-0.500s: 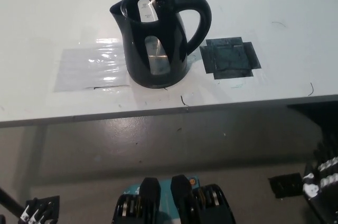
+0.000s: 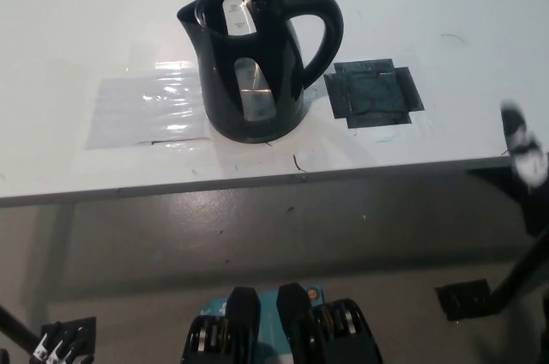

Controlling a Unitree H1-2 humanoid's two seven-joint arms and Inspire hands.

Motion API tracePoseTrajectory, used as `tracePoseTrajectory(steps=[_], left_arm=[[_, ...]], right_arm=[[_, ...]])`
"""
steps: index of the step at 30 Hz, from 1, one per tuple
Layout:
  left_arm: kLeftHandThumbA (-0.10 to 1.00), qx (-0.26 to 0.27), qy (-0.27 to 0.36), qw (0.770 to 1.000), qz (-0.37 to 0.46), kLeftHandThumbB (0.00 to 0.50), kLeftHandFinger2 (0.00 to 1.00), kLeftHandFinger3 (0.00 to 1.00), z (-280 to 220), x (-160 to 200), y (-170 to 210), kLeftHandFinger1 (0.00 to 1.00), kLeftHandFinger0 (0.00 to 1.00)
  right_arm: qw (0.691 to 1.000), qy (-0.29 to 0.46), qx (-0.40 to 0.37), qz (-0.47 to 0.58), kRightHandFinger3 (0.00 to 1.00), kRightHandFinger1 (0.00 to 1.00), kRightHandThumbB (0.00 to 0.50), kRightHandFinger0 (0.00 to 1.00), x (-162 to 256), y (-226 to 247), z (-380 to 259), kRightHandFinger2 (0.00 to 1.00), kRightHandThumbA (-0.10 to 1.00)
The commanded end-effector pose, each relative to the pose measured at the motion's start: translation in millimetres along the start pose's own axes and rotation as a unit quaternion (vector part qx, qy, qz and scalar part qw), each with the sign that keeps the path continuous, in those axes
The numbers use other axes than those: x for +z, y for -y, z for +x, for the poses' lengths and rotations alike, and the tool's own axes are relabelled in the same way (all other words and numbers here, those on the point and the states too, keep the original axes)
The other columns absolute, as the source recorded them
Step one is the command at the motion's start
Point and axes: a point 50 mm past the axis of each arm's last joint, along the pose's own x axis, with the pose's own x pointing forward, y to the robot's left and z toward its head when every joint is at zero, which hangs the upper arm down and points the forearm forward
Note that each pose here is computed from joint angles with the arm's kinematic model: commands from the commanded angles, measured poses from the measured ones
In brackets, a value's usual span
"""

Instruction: The robot uses its right hand to push down on the lid of a kettle kept in the middle of the desk to close it

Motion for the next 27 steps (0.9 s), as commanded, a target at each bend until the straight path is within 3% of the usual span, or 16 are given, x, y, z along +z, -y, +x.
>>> tracePoseTrajectory(steps=[1,3,7,8,13,14,17,27], left_arm=[[1.00,-0.026,0.039,0.999,0.015,0.488,1.00,1.00,-1.4,21.0,-9.3,1.00,1.00],[1.00,-0.028,0.034,0.999,0.008,0.487,1.00,1.00,-3.1,19.4,-6.5,1.00,1.00],[1.00,-0.028,0.035,0.999,0.009,0.481,1.00,1.00,-3.1,19.2,-6.9,1.00,1.00],[1.00,-0.024,0.037,0.999,0.009,0.487,1.00,1.00,-2.6,19.2,-6.7,1.00,1.00],[1.00,-0.023,0.037,0.999,0.004,0.485,1.00,1.00,-4.5,14.9,-5.2,1.00,1.00],[1.00,-0.023,0.037,0.999,0.005,0.487,1.00,1.00,-4.2,14.9,-5.4,1.00,1.00],[1.00,-0.024,0.038,0.999,0.004,0.481,1.00,1.00,-4.0,14.6,-5.6,1.00,1.00],[1.00,-0.022,0.035,0.999,-0.006,0.468,1.00,1.00,-11.7,7.1,-3.0,1.00,1.00]], right_arm=[[0.999,0.002,0.039,0.030,1.00,1.00,0.040,1.00,43.0,-53.5,110.6,1.00,0.67],[0.995,-0.041,0.027,0.082,1.00,1.00,0.094,1.00,21.5,-78.9,134.2,1.00,0.59],[0.995,-0.064,0.037,0.067,1.00,1.00,0.071,1.00,9.5,-97.0,147.6,1.00,0.63],[0.995,-0.077,0.050,0.047,1.00,1.00,0.044,1.00,0.2,-108.1,156.7,1.00,0.70],[0.987,-0.129,0.082,0.058,1.00,1.00,0.086,1.00,-43.5,-149.2,185.0,1.00,0.72],[0.986,-0.135,0.091,0.047,1.00,1.00,0.115,1.00,-52.2,-157.8,190.0,1.00,0.76],[0.982,-0.151,0.105,0.032,1.00,1.00,0.116,1.00,-66.7,-171.6,197.8,1.00,0.81],[0.971,-0.201,0.127,-0.010,1.00,1.00,0.118,1.00,-100.7,-202.5,214.5,1.00,0.72]])
